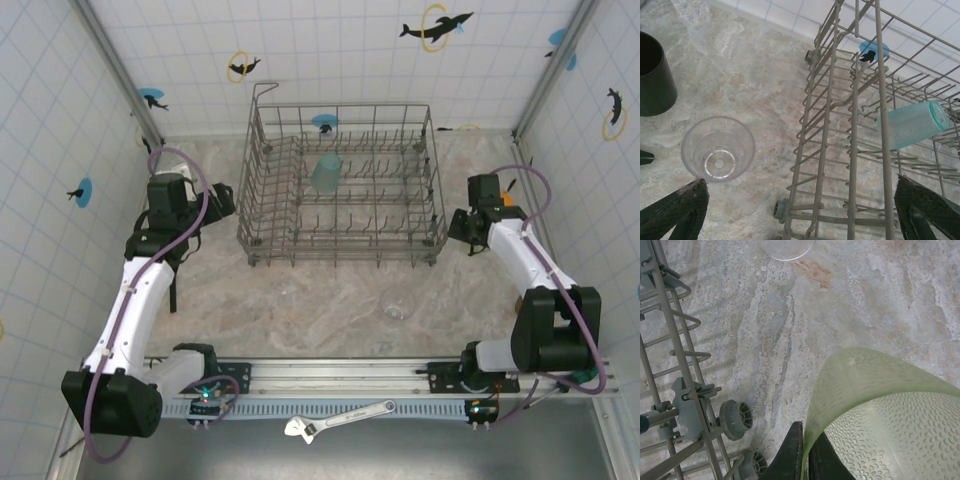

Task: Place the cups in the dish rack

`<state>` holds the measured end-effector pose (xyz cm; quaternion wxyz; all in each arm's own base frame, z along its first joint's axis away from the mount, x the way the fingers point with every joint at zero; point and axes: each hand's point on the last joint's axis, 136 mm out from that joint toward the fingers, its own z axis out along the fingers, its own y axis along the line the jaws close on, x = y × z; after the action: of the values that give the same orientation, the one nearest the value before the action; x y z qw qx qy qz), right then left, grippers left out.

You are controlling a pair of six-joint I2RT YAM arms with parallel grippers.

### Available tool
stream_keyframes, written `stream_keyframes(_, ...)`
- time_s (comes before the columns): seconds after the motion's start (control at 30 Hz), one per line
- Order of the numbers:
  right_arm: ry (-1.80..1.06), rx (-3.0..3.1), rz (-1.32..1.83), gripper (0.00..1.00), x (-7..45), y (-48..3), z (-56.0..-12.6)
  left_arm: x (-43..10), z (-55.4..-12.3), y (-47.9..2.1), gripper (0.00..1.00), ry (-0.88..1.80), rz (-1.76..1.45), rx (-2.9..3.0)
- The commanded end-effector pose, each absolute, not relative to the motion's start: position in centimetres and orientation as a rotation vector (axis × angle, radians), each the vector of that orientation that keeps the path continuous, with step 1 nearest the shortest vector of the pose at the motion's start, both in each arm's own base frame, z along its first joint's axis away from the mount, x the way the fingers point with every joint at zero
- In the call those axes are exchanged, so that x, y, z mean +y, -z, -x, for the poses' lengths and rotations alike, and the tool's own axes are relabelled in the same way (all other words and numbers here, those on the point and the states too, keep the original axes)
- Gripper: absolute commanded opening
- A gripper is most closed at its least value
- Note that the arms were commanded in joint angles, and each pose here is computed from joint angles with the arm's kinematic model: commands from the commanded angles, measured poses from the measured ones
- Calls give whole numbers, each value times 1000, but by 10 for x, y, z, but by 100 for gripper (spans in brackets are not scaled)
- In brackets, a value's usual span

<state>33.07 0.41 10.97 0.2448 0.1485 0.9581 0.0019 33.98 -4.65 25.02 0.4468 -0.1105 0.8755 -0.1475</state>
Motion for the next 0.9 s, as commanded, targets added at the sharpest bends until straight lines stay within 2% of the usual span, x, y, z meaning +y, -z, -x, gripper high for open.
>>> stream_keyframes(0.0,-45,2579,-387,0,7,-130,-325,-44,-333,-251,98,341,259,2171)
stream_keyframes(0.5,-63,2312,-356,0,5,-255,-370,-48,-334,-282,98,372,221,2116)
stream_keyframes(0.87,-278,2204,-211,0,75,-312,-398,-67,-346,-297,97,500,184,2101)
